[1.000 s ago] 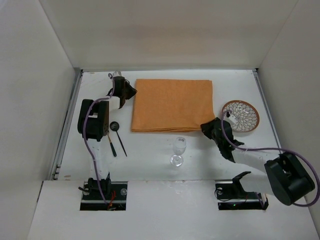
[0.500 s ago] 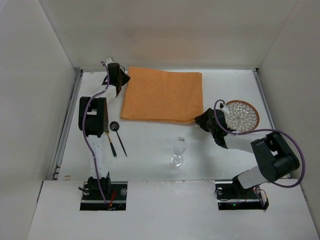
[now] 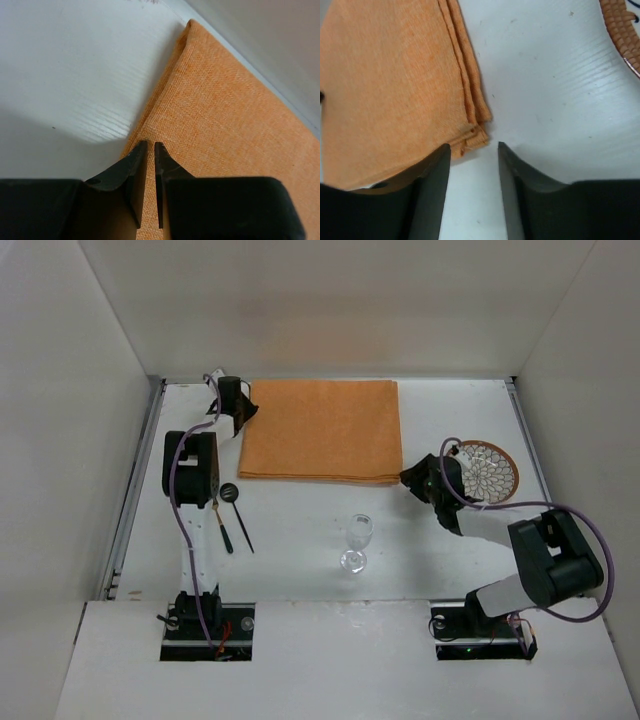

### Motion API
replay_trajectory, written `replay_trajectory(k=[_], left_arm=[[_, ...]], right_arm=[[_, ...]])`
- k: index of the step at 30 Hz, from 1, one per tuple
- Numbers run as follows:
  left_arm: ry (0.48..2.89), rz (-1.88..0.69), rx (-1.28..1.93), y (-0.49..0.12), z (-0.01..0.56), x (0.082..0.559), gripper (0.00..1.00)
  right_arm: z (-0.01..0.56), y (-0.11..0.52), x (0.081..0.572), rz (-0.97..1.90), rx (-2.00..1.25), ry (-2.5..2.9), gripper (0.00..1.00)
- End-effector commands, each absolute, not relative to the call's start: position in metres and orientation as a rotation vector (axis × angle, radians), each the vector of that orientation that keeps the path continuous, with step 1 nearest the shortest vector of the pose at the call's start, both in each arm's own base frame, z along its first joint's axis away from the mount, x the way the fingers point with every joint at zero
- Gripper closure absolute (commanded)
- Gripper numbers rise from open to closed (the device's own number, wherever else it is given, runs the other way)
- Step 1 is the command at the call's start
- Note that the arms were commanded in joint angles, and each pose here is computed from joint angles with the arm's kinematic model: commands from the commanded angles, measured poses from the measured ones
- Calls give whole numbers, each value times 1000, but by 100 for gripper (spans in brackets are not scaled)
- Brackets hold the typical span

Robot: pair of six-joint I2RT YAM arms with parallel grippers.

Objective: Set the dinner table for one person

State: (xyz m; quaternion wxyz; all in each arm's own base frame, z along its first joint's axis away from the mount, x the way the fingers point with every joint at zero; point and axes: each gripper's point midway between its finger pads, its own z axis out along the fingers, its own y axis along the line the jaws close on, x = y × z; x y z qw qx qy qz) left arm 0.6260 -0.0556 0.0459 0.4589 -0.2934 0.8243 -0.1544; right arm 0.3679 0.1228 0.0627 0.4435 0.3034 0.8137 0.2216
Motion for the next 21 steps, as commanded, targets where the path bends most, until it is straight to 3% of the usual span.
replay_trajectory(k=[1,2,5,9,12,16,18,21], left_arm=[[2024,-384,-719,-66,56,632,90],[2033,-382,-718,-68,53,632,90],[2057,-372,-712,-73,46,628,90],[2068,-348,-726,-69,40,623,90],[2069,-335,-734,-61,35,619,90],[2082,-338,-740,-58,29,614,90],[2077,-355,-734,-61,32,614,90],[2064,-412,-737,-69,38,613,90]], right_arm=[[76,123,370,533,682,2003,37],[75,124,371,521,678,2017,31],[79,133,379,537,671,2019,28],[70,148,394,578,699,2052,31],[57,162,402,644,724,2077,46],[56,162,406,688,792,2050,79],[65,152,404,675,805,2016,86],[76,134,398,643,814,1975,88]])
